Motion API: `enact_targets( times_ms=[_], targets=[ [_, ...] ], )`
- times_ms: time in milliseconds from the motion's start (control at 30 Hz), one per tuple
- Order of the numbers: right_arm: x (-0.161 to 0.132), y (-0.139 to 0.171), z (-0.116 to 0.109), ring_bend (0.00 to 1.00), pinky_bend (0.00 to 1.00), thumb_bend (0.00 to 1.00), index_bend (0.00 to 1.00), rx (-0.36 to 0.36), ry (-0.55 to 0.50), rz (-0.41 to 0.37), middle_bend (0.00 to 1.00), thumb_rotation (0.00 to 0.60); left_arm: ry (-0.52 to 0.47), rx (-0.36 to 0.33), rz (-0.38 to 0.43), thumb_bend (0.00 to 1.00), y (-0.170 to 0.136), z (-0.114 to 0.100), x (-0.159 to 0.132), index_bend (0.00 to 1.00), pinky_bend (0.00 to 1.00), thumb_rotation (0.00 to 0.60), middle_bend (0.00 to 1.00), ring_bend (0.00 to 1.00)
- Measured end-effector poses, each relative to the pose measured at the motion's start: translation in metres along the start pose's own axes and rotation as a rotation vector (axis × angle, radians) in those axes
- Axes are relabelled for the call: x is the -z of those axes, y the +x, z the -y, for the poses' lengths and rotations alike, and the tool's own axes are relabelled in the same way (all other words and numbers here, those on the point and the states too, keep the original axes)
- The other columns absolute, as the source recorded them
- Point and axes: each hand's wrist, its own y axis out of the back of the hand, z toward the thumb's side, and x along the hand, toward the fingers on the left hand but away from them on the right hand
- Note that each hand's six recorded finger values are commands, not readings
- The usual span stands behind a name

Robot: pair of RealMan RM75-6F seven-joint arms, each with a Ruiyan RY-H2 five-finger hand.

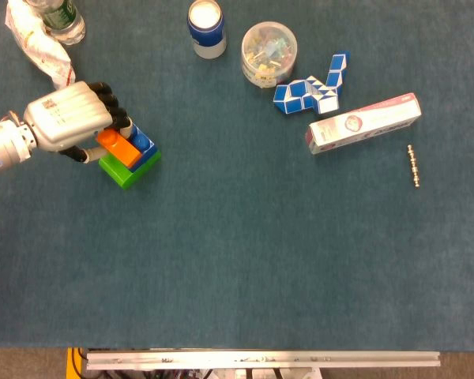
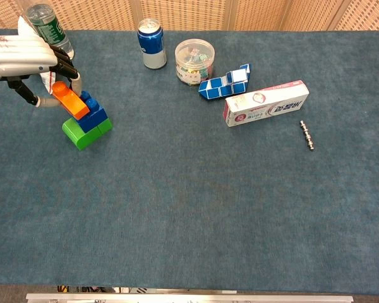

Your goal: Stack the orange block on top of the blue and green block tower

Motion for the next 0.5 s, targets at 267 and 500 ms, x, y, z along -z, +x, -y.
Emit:
enact_targets(
  times_ms=[267,500],
  targets=[
    [0.0005,0.0019,-0.0002,0.37,0.4,0.25,0.33,0.001,0.001,0.003,0.37,0.6,-0.017,-0.011,-0.002,0.36,0.0002,0.0011,0.0001,0.53,0.26,0.6,0.48,0.34],
    [0.0013,0.0018,-0.0013,0.37,0.4,0.25,0.33,0.003,0.003,0.004,0.37,0.6,-0.025,-0.011,-0.001,0.36,0.0032,0.0035,-0.0004,0.53,0.26,0.6,0.48,0.34]
  ],
)
